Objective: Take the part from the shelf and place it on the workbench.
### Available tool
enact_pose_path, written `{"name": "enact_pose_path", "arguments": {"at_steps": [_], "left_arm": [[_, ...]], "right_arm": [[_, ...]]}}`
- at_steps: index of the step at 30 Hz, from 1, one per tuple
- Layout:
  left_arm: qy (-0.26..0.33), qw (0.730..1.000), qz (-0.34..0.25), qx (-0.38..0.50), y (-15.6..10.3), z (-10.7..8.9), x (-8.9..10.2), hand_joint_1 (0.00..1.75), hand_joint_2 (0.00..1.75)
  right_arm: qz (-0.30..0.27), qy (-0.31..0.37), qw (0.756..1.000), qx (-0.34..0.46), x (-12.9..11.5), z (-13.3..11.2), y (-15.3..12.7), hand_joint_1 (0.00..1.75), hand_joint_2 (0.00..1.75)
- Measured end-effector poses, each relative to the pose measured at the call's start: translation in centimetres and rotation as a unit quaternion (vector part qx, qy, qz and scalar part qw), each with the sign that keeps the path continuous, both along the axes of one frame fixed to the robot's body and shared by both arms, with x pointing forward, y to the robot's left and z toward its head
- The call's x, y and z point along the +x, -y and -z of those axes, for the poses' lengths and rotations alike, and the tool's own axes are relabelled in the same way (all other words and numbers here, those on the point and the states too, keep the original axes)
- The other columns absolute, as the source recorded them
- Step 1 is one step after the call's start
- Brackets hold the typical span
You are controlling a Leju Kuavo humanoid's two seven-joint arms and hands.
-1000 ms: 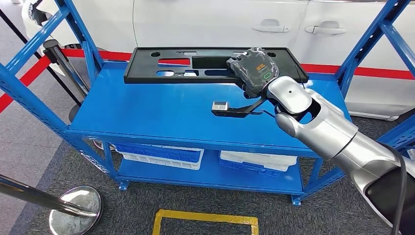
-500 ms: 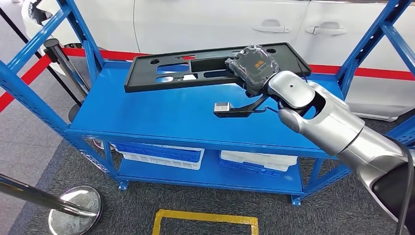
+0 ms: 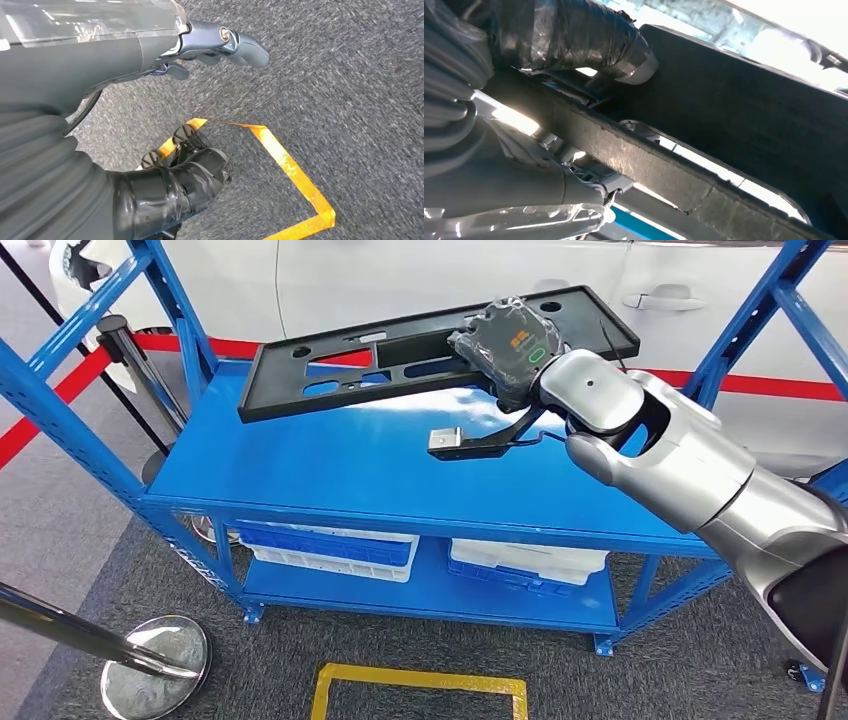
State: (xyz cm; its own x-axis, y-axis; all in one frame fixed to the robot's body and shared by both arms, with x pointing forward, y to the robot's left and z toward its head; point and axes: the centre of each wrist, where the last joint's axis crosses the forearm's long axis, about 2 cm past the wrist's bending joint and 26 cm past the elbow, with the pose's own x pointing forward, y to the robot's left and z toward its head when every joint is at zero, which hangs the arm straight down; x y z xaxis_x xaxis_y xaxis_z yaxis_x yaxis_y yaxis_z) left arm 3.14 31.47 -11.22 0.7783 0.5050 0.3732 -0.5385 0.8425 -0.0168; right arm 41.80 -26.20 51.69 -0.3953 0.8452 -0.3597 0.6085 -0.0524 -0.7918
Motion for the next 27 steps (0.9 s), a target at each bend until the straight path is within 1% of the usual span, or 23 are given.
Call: {"name": "enact_pose_path", "arguments": {"at_steps": [2, 13, 24, 27], "left_arm": [[0.000, 1.000, 0.000, 0.000, 0.0, 0.0, 0.0, 0.00, 1.75], [0.000, 1.000, 0.003, 0.000, -0.1, 0.0, 0.1, 0.00, 1.75], [0.002, 1.000, 0.005, 0.001, -0.1, 0.0, 0.3, 0.00, 1.75], [0.002, 1.000, 0.006, 0.001, -0.1, 0.0, 0.2, 0.00, 1.75]], "right_arm": [[-0.002, 0.001, 1.000, 0.001, -0.1, -0.2, -0.1, 1.75, 1.75], [-0.008, -0.006, 1.000, -0.012, 0.0, 0.2, -0.8, 1.75, 1.75], [-0.012, -0.004, 1.000, -0.015, -0.2, -0.4, -1.4, 1.75, 1.75], [-0.020, -0.020, 1.000, -0.009, -0.2, -0.2, -1.6, 1.75, 1.75]]}}
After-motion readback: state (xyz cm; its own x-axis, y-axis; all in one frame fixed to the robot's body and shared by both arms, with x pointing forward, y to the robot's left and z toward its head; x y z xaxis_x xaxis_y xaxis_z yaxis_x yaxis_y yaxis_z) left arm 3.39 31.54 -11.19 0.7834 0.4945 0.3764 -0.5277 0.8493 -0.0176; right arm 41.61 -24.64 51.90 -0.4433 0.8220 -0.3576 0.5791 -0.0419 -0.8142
